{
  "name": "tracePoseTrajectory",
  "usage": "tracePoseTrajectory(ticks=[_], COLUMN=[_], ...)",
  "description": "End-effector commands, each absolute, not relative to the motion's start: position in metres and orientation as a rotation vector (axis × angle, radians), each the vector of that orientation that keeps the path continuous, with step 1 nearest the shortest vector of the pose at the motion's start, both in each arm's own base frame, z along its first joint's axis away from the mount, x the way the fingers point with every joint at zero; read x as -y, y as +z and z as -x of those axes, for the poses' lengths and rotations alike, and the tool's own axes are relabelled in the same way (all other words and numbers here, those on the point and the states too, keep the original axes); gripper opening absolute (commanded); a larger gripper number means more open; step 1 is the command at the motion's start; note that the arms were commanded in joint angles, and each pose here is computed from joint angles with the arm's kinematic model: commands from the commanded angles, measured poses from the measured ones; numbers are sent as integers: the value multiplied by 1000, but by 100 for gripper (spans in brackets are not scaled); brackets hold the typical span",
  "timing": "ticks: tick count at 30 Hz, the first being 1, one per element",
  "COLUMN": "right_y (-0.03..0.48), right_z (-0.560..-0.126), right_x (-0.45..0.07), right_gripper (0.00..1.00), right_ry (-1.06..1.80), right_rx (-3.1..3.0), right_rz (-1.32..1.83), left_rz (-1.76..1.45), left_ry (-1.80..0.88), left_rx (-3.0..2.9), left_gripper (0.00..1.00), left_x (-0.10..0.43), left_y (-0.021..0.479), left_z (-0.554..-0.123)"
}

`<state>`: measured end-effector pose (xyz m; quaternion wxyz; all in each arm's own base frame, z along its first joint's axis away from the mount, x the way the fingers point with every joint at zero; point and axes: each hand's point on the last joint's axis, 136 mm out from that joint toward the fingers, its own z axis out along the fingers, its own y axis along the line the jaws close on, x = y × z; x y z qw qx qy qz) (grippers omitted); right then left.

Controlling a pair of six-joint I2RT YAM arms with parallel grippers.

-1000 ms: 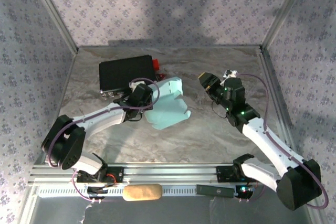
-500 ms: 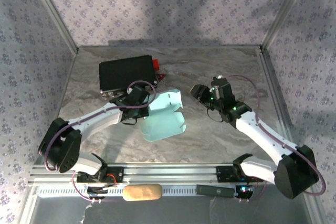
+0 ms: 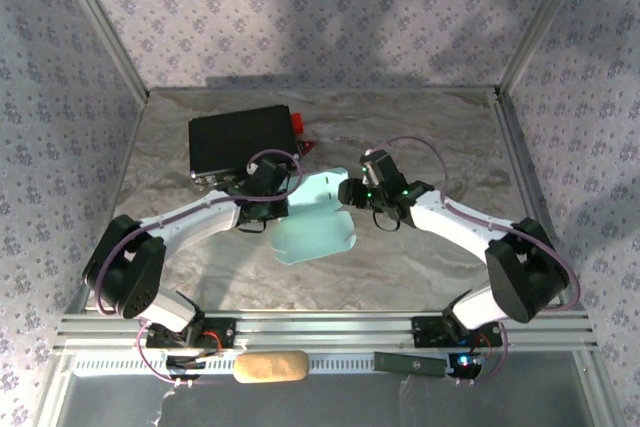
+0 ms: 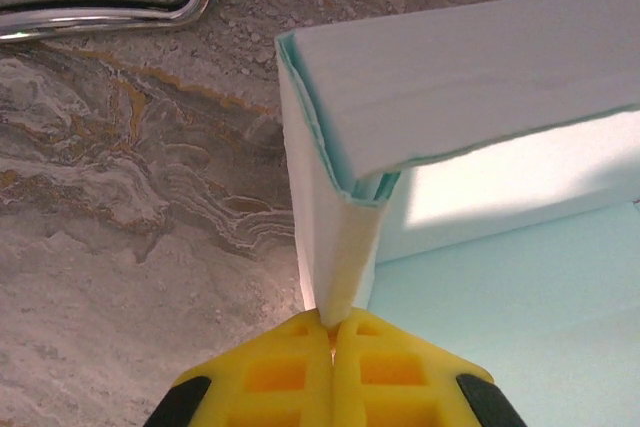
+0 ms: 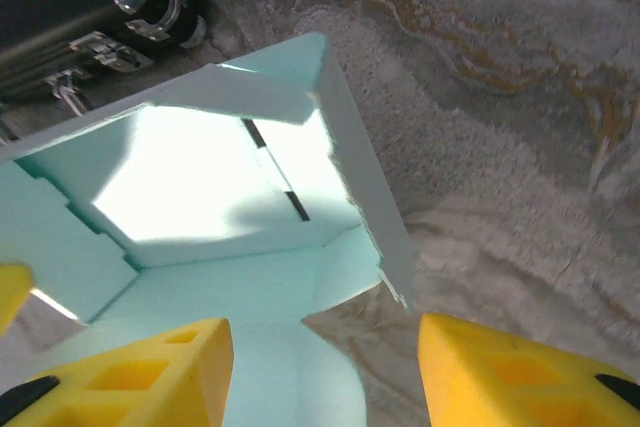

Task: Fold the paper box

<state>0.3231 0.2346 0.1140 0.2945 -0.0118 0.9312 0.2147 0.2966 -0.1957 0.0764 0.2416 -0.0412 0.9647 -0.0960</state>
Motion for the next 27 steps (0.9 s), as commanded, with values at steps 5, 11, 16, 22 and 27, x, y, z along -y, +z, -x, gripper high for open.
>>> tracePoseTrajectory(ticks=[5,11,16,22,27], right_y=[106,90,82,78,78], right_z=[-352,-365,-370,-371,-371], right_x=[-229,-244,-246,-249,-249], right_gripper=[49,43,29,7,0], right_ry=[316,297,256,224,218], right_rx=[-2457,-2489,-2511,-2530,-2529], right_rz=[209,278,302,347,362], left_rz=[82,66,60,58,53], left_ry=[-197,-193,-209,-215,-190], left_rx=[-2673,-2680,-2672,-2680,-2691], left_gripper=[0,0,0,0,3], left_x=[192,194,198,201,200], left_y=[68,66,63,58,51], left_z=[-296,-298,-304,-311,-316])
